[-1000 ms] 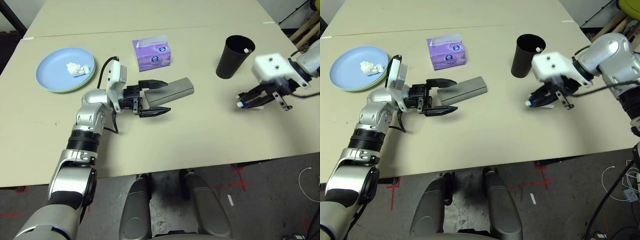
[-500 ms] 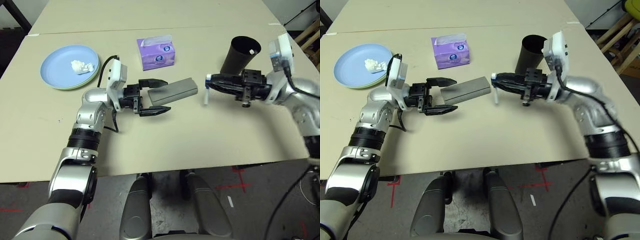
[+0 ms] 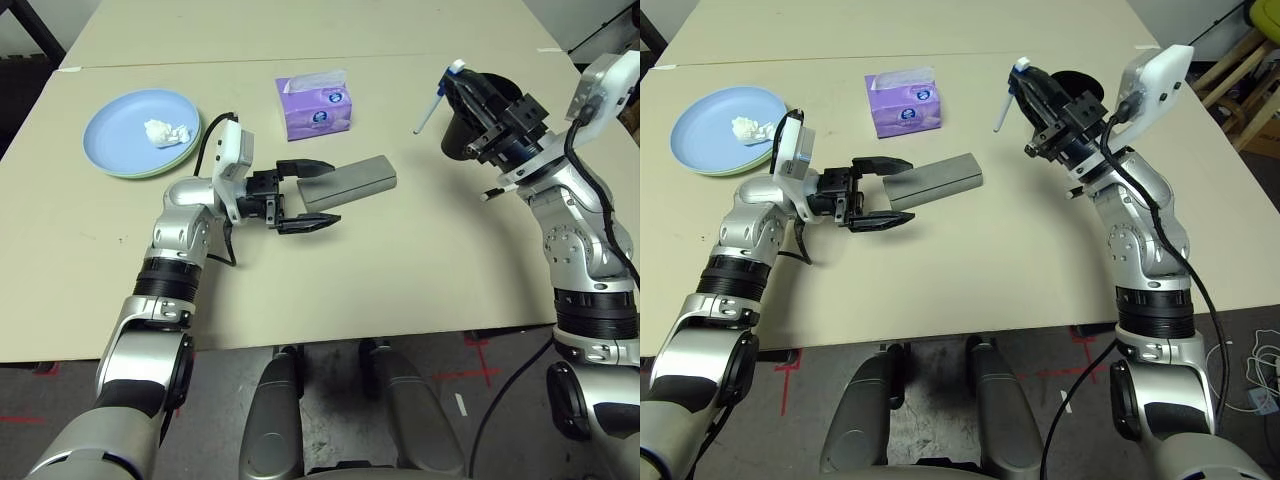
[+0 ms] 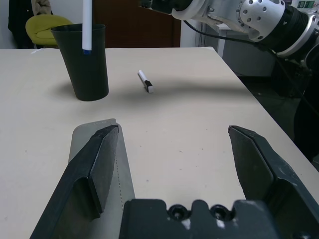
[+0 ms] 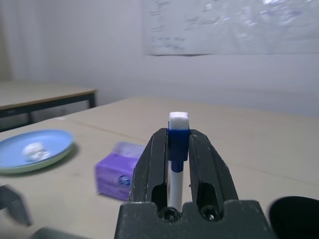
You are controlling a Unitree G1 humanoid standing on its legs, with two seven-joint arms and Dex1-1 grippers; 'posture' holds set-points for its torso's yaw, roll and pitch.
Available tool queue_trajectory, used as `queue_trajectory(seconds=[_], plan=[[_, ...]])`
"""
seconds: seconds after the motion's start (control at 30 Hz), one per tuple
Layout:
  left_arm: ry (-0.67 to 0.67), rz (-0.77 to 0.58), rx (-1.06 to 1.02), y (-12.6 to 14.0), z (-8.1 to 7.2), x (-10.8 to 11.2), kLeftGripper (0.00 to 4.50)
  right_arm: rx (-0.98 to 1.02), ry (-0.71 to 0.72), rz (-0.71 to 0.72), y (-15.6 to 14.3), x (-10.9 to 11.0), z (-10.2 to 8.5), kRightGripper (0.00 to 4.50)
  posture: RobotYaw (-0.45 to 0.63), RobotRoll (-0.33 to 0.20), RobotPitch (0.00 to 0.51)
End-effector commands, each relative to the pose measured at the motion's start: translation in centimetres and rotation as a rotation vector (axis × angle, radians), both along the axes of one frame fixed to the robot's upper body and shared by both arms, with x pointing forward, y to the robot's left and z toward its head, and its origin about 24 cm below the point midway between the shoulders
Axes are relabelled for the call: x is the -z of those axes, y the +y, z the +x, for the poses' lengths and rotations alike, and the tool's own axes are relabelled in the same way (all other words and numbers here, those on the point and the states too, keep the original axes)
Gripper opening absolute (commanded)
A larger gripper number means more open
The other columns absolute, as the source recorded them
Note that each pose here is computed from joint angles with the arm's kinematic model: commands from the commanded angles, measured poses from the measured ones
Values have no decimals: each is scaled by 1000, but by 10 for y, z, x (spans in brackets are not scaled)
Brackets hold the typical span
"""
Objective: Organize and tidy the items on the table.
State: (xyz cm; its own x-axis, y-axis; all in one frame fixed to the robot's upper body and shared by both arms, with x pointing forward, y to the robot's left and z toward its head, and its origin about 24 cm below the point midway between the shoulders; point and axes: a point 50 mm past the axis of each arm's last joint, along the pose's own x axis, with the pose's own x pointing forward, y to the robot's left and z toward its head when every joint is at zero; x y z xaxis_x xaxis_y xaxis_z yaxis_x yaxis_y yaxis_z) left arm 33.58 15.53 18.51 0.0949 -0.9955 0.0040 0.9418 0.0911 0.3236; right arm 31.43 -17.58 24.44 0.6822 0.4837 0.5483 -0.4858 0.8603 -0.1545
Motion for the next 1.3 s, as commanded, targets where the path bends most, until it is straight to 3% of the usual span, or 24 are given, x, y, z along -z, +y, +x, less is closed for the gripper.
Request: queue_trajectory(seconds=[0.03, 0.83, 1.03, 1.3], plan=[[12, 22, 2, -1, 0, 5, 4500, 105, -25, 46, -7, 1, -1, 423, 48, 0, 225], [7, 21, 4, -3, 0, 3, 4500, 455, -109, 212, -19, -21, 22, 423, 50, 0, 224], [5, 19, 6, -3, 0, 3, 4500, 564, -50, 198, -29, -13, 26, 423, 47, 0, 224], [7, 18, 9, -4, 1, 3, 4500, 560, 150, 221, -27, 6, 35, 423, 44, 0, 226]])
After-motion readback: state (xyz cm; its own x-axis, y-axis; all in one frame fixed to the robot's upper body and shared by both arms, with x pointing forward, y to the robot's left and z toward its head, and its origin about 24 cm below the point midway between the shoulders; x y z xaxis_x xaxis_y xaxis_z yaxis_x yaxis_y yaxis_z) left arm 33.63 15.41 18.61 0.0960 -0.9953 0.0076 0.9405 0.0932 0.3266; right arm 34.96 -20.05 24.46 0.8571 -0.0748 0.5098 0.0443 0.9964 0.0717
